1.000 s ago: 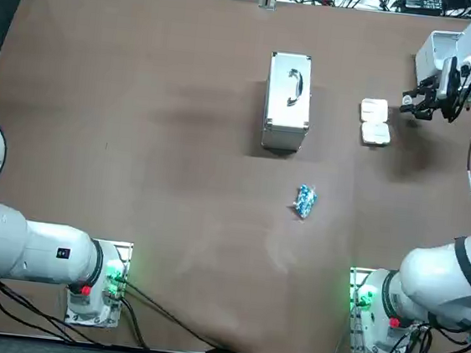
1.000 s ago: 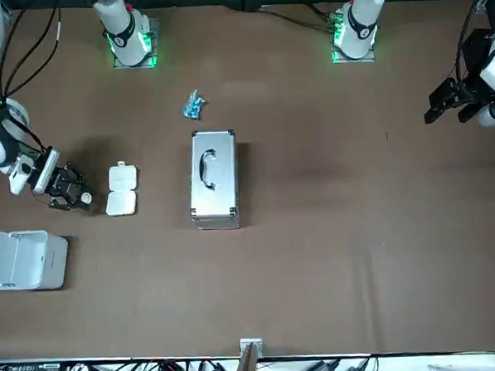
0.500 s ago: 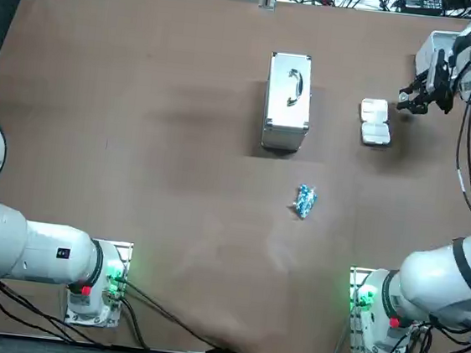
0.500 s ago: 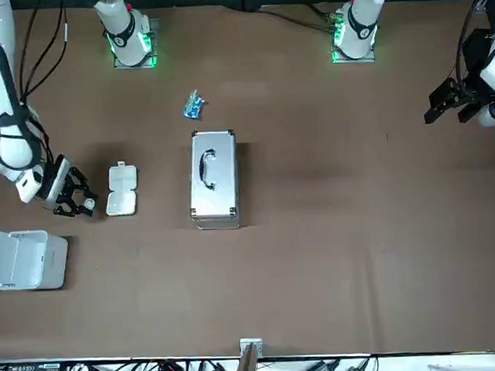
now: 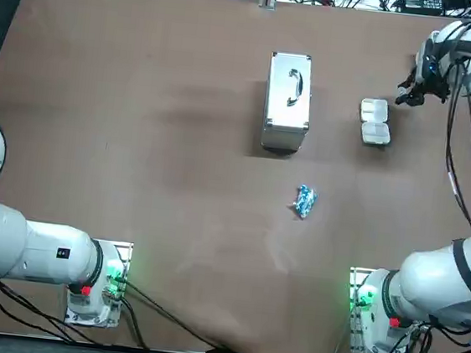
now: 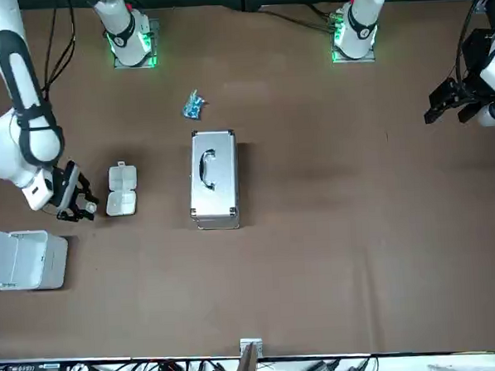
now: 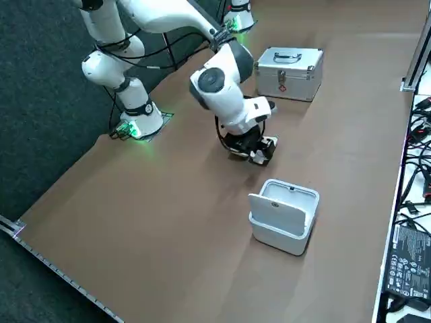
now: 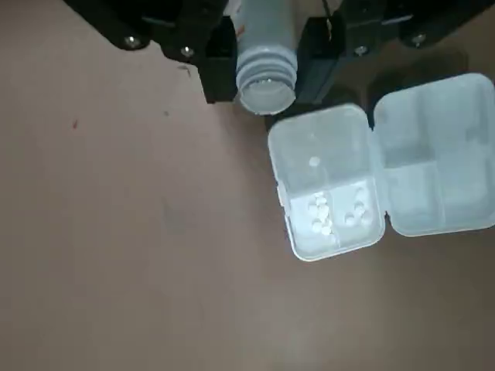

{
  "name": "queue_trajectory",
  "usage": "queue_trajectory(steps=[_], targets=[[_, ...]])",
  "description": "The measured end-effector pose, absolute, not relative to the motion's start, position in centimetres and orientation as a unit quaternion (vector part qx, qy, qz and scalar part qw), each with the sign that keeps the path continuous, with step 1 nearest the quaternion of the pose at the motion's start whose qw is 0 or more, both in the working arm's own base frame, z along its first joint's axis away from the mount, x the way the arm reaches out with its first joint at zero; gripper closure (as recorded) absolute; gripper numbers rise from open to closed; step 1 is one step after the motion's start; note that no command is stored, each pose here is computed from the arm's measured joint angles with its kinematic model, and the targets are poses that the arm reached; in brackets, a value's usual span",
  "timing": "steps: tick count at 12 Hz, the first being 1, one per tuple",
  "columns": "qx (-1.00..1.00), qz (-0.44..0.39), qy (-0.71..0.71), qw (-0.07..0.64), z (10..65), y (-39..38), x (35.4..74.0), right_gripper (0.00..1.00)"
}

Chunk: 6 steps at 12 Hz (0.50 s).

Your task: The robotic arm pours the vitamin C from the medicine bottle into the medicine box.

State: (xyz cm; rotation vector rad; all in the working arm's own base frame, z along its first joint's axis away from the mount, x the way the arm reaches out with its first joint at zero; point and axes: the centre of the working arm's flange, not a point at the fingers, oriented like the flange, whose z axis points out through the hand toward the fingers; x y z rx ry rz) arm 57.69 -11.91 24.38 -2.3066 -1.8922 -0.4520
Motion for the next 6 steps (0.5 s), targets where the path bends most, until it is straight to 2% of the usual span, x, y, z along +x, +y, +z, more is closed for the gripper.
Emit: queue_trajectory(steps=[6], targets=[[-0.757,-0.053,-0.651,0.007,25.2,-5.4,59.0,0.57]])
